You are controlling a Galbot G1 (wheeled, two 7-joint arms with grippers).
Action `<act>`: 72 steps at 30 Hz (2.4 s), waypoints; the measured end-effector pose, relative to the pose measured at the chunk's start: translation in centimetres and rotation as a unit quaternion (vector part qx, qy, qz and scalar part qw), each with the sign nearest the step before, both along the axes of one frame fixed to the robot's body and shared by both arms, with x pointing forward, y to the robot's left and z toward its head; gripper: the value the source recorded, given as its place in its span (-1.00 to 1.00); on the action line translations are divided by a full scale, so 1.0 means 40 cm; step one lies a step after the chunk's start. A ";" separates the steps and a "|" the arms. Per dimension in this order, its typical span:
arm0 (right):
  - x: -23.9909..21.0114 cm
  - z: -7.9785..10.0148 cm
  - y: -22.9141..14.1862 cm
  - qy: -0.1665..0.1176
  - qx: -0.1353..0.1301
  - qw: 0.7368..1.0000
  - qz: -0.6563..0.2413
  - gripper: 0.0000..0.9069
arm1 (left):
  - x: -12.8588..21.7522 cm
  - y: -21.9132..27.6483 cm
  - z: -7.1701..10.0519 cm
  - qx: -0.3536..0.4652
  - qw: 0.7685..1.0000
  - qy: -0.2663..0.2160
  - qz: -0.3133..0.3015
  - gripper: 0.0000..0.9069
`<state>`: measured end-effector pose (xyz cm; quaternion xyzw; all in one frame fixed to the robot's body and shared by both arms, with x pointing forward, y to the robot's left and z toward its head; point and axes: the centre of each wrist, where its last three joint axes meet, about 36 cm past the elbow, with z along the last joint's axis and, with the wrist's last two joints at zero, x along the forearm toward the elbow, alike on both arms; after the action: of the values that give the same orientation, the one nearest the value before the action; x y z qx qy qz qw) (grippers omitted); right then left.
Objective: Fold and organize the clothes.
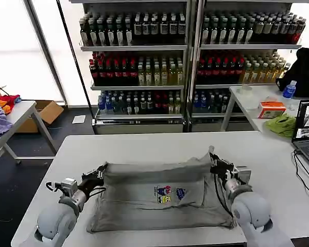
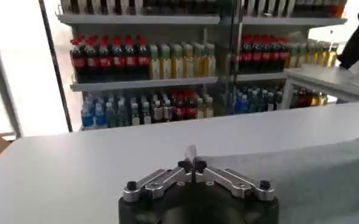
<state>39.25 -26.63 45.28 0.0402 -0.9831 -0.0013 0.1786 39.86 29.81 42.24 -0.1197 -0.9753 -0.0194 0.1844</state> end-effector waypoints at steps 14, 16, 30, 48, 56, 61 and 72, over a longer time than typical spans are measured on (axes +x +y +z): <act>-0.133 -0.077 -0.024 0.047 -0.026 0.998 -0.025 -1.00 | -0.132 -0.022 -0.040 0.012 1.000 0.024 -0.007 -1.00; -0.148 -0.082 -0.023 0.050 -0.029 0.998 -0.024 -1.00 | -0.148 -0.029 -0.045 0.013 0.999 0.028 -0.008 -1.00; -0.197 -0.120 -0.005 0.061 -0.046 0.997 -0.024 -0.51 | -0.210 -0.054 -0.074 0.021 0.999 0.039 -0.009 1.00; -0.219 -0.099 -0.017 0.047 -0.061 0.996 -0.044 1.00 | -0.216 -0.067 -0.021 0.020 1.000 0.007 0.016 1.00; -0.211 -0.012 -0.015 0.004 -0.047 0.998 -0.044 1.00 | -0.230 -0.087 -0.018 0.005 0.999 0.020 0.038 1.00; -0.202 0.017 -0.017 -0.013 -0.041 0.998 -0.042 1.00 | -0.236 -0.104 -0.025 -0.008 0.998 0.032 0.049 1.00; -0.191 0.072 -0.016 -0.039 -0.030 0.998 -0.035 1.00 | -0.239 -0.117 -0.050 -0.027 0.996 0.050 0.064 0.76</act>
<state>31.60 -27.27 48.18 0.0008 -0.9897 0.0238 0.1412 30.30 25.14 40.25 -0.0624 -0.9707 0.0253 0.2308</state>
